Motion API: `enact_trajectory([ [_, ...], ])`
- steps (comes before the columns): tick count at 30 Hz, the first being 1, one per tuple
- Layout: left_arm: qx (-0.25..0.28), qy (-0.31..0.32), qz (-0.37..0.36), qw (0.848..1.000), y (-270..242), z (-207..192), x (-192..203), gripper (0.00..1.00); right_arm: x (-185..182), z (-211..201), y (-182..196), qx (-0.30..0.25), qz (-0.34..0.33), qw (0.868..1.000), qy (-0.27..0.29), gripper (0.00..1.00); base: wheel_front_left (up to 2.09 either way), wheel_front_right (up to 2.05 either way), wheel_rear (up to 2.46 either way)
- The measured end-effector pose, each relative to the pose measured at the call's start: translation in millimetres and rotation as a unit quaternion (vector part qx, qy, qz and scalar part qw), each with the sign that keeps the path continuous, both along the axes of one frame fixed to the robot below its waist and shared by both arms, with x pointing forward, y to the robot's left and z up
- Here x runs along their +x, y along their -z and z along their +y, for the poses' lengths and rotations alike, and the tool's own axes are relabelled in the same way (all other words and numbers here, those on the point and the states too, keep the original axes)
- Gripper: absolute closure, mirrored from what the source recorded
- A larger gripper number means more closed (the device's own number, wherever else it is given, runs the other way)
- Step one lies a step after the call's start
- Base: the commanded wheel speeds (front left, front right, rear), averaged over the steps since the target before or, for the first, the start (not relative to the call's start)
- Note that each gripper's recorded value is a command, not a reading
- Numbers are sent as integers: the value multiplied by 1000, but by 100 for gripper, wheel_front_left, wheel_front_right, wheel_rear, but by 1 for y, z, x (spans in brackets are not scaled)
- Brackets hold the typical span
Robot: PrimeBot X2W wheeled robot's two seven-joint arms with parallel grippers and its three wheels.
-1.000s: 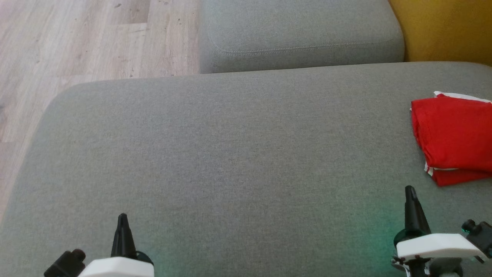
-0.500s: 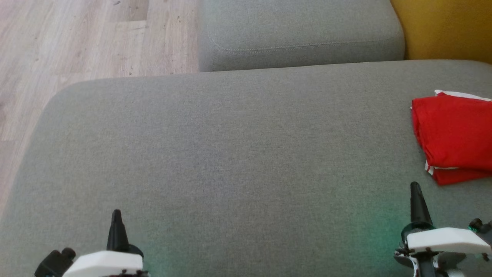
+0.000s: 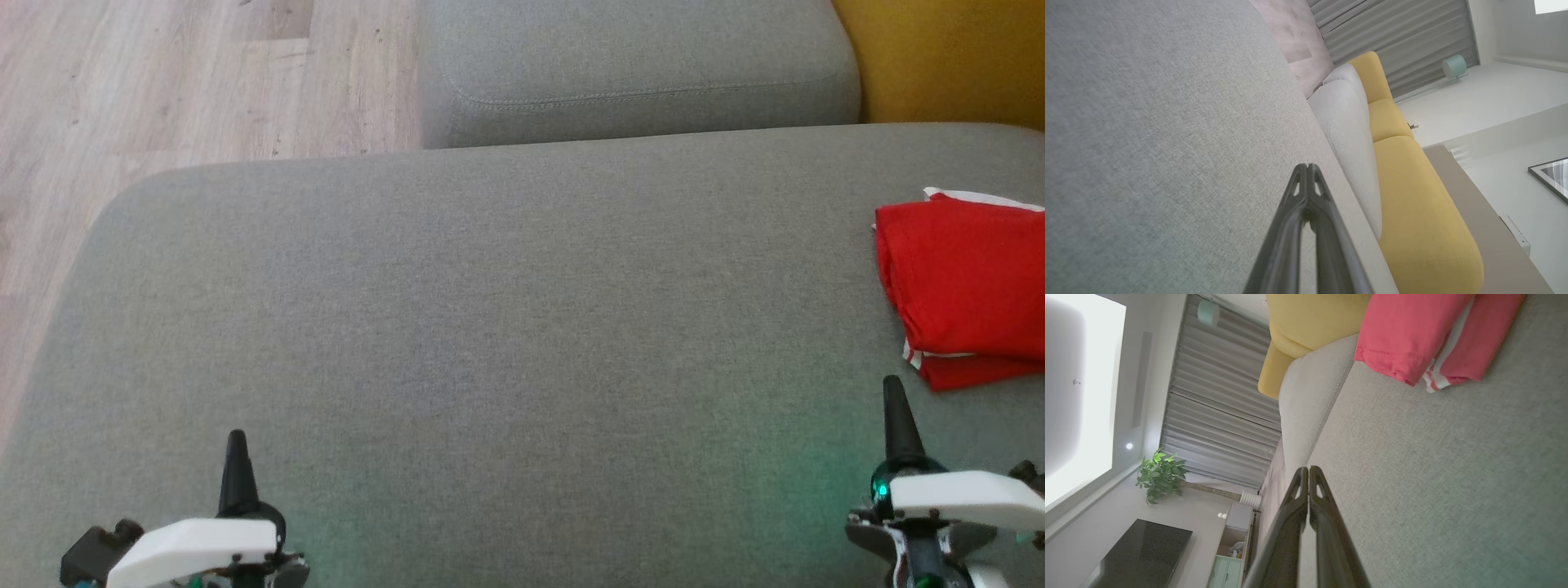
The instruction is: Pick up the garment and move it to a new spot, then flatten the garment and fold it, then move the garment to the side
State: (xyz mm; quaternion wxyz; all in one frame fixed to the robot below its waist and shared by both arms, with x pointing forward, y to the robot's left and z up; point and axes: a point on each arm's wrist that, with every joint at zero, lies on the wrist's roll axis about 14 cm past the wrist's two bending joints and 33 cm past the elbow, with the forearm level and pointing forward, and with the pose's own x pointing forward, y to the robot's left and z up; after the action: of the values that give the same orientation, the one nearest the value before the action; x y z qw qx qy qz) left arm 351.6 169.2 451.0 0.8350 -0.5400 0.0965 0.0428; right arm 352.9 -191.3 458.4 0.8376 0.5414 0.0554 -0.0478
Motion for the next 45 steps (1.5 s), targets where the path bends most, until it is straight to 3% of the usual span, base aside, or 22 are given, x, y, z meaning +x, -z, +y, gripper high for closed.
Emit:
enact_trajectory([
  [19, -111, -22, -21, 993, -12, 10, 12, 100, 9, -7, -7, 113, -12, 993, 19, 100, 0, 0, 0],
  [37, -207, -33, -44, 977, -22, 16, 20, 100, 20, -12, -19, 212, -33, 976, 29, 100, 0, 0, 0],
  [45, -213, -34, -50, 975, -26, 16, 23, 100, 20, -13, -19, 216, -34, 975, 31, 100, 0, 0, 0],
])
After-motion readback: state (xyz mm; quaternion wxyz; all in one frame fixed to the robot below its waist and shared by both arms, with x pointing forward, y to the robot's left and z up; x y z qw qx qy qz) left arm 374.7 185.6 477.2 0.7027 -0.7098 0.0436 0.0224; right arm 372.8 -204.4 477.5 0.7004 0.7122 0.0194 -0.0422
